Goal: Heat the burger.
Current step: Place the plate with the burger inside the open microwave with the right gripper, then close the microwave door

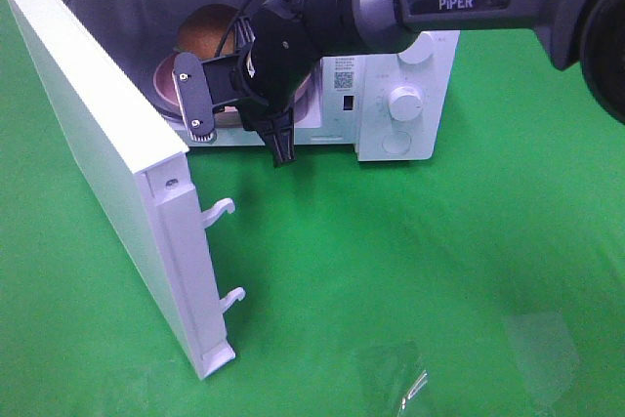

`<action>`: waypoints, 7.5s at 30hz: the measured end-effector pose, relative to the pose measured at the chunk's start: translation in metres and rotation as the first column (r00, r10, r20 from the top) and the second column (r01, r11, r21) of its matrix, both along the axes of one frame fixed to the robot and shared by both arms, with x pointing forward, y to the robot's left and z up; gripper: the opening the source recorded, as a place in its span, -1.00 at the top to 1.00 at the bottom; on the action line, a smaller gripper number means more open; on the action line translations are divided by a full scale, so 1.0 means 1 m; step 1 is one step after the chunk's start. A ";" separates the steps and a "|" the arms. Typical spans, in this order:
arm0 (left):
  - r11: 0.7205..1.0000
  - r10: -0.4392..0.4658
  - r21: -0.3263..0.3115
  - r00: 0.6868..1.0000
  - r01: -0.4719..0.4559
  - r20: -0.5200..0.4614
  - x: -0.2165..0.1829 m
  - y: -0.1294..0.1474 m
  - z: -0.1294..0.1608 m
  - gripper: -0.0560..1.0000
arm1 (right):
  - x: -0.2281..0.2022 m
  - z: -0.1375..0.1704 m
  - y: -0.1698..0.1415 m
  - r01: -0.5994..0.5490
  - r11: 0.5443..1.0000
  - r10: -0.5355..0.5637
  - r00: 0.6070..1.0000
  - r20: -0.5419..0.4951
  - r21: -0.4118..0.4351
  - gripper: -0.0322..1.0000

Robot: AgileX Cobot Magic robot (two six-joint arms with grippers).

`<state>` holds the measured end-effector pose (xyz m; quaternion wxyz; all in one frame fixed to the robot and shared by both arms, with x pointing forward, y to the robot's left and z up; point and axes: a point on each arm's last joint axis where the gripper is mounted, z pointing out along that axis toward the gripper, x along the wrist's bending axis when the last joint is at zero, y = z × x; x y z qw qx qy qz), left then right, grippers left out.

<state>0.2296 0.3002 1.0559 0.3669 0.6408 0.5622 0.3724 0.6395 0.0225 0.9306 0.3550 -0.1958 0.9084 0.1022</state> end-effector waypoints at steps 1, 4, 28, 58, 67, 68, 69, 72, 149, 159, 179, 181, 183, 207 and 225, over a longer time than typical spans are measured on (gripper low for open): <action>1.000 0.000 0.000 1.000 0.000 0.000 0.000 0.000 0.000 -0.82 | 0.000 0.000 0.000 0.000 1.000 0.000 1.000 0.000 0.000 0.34; 1.000 0.000 0.000 1.000 0.000 0.000 0.000 0.000 0.000 -0.82 | -0.003 0.001 -0.003 0.004 1.000 -0.004 1.000 -0.008 0.000 0.27; 1.000 0.000 0.000 1.000 0.000 0.000 0.000 0.000 0.000 -0.82 | -0.049 0.031 -0.039 -0.006 1.000 0.006 1.000 -0.028 0.004 -0.22; 1.000 0.000 0.000 1.000 0.000 0.000 0.000 0.000 0.000 -0.82 | -0.134 0.058 -0.104 0.403 0.866 -0.312 0.898 -0.310 0.296 -0.36; 1.000 0.000 0.000 1.000 0.000 0.000 0.000 0.000 0.000 -0.82 | -0.164 0.066 -0.129 0.614 0.705 -0.438 0.770 -0.463 0.354 -0.36; 1.000 0.000 0.000 1.000 0.000 0.000 0.000 0.000 0.000 -0.82 | -0.164 0.066 -0.129 0.614 0.705 -0.438 0.770 -0.463 0.354 -0.36; 1.000 0.000 0.000 1.000 0.000 0.000 0.000 0.000 0.000 -0.82 | -0.171 0.069 -0.135 0.660 0.665 -0.466 0.732 -0.497 0.350 -0.36; 1.000 0.000 0.000 1.000 0.000 0.000 0.000 0.000 0.000 -0.82 | -0.177 0.072 -0.141 0.710 0.616 -0.494 0.686 -0.535 0.341 -0.36; 1.000 0.000 0.000 1.000 0.000 0.000 0.000 0.000 0.000 -0.82 | -0.402 0.127 -0.325 0.659 -0.236 -0.641 0.447 -0.624 0.714 -0.53; 1.000 0.000 0.000 1.000 0.000 0.000 0.000 0.000 0.000 -0.82 | -0.402 0.127 -0.325 0.649 -0.261 -0.657 0.423 -0.624 0.715 -0.53; 1.000 0.000 0.000 1.000 0.000 0.000 0.000 0.000 0.000 -0.82 | -0.402 0.127 -0.325 0.649 -0.261 -0.657 0.423 -0.624 0.715 -0.53; 1.000 0.000 0.000 1.000 0.000 0.000 0.000 0.000 0.000 -0.82 | -0.402 0.127 -0.325 0.649 -0.261 -0.657 0.423 -0.624 0.715 -0.53; 1.000 0.000 0.000 1.000 0.000 0.000 0.000 0.000 0.000 -0.82 | -0.402 0.127 -0.325 0.649 -0.261 -0.657 0.423 -0.624 0.715 -0.53; 1.000 0.001 0.001 1.000 -0.001 -0.008 0.002 0.000 0.001 -0.82 | -0.402 0.127 -0.325 0.649 -0.261 -0.657 0.423 -0.624 0.715 -0.53; 0.999 -0.005 -0.037 1.000 0.005 0.007 0.067 -0.005 0.028 0.49 | -0.402 0.127 -0.325 0.649 -0.261 -0.657 0.423 -0.624 0.715 -0.53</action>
